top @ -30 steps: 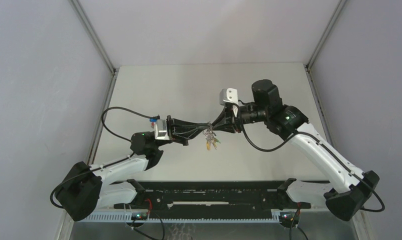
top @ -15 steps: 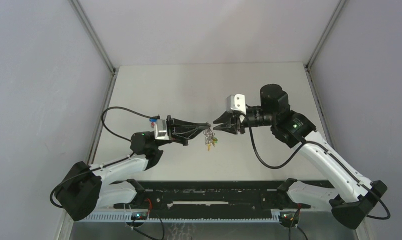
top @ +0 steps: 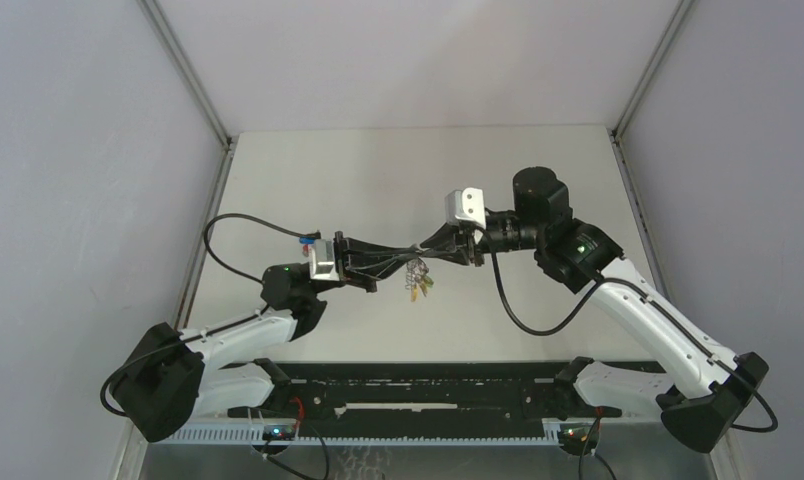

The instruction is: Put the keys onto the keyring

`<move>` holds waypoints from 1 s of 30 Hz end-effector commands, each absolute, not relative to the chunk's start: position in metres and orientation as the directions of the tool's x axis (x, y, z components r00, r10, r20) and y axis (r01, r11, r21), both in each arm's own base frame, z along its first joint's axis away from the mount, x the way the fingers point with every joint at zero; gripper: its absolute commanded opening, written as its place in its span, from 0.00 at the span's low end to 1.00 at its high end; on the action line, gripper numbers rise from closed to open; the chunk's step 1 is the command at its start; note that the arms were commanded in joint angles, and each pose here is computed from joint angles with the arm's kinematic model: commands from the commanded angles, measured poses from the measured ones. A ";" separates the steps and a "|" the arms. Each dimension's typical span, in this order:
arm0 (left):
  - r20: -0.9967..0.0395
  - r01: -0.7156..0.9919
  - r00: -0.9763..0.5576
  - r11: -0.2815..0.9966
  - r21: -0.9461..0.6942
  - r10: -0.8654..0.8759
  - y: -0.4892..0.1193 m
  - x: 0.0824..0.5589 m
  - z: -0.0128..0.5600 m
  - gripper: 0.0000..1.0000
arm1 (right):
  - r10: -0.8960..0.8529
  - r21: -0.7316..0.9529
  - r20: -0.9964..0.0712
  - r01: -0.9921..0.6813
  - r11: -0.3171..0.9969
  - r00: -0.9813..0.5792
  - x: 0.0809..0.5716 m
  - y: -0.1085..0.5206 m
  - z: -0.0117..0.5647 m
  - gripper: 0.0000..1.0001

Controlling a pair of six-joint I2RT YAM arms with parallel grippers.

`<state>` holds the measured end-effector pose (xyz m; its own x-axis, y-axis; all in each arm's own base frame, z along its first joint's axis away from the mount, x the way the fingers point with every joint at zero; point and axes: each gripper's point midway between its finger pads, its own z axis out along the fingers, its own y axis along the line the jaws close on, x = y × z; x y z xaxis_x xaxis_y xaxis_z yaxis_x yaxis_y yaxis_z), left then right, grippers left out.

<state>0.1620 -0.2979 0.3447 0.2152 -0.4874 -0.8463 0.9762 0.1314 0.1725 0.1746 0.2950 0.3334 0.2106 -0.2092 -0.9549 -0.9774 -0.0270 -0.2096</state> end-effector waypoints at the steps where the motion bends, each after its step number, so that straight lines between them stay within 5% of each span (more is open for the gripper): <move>1: -0.799 0.965 0.261 0.125 0.230 -0.541 -0.296 0.154 0.372 0.00 | -0.170 -0.258 -0.950 -0.965 -0.055 0.264 0.171 0.300 0.343 0.16; 10: -0.809 0.969 0.247 0.140 0.204 -0.533 -0.297 0.160 0.365 0.00 | -0.196 -0.225 -0.955 -0.974 -0.006 0.221 0.179 0.297 0.340 0.00; 21: -0.884 0.953 0.155 0.304 0.015 -0.441 -0.288 0.205 0.310 0.46 | -0.465 -0.041 -0.863 -0.891 0.452 -0.196 0.229 0.256 0.307 0.00; 30: -0.941 0.913 0.083 0.405 -0.059 -0.327 -0.286 0.215 0.258 0.60 | -0.506 0.065 -0.682 -0.733 0.677 -0.527 0.243 0.242 0.285 0.00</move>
<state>0.2105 -0.2890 0.2767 0.0805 -0.3734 -0.9242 0.9405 0.3356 -0.0537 0.2441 0.2583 0.2877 -0.3797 -0.5230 -0.7631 -0.8338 0.5508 0.0374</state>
